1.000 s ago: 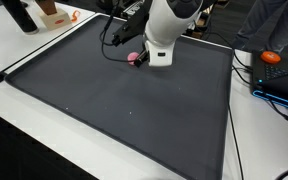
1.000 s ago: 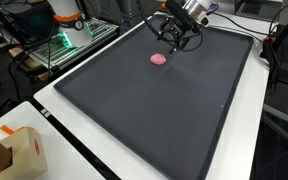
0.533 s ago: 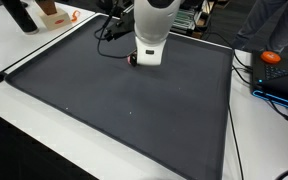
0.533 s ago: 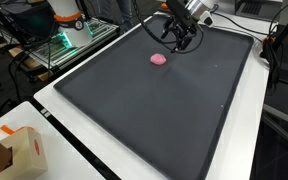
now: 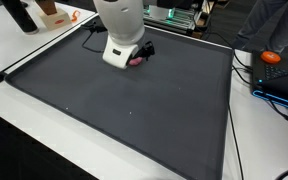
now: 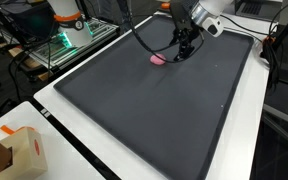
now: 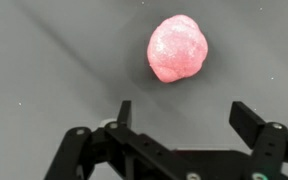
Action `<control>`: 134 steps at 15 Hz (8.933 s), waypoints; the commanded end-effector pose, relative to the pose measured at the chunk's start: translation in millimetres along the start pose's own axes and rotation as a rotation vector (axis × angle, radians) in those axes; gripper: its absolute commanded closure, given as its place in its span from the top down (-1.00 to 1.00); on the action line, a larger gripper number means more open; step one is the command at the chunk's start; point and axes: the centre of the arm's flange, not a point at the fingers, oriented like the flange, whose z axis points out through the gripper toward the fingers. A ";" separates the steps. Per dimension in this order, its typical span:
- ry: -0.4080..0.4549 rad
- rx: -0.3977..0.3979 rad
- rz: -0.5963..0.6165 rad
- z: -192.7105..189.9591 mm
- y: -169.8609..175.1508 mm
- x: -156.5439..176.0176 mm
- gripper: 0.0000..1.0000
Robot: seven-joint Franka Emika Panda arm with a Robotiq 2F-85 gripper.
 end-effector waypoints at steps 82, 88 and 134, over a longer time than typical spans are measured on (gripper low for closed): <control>0.201 0.245 1.455 44.2 -32.6 -113.9 1.00; 0.245 0.241 1.442 65.2 -24.3 -101.2 1.00; 0.190 0.578 1.495 29.1 -11.8 -155.3 1.00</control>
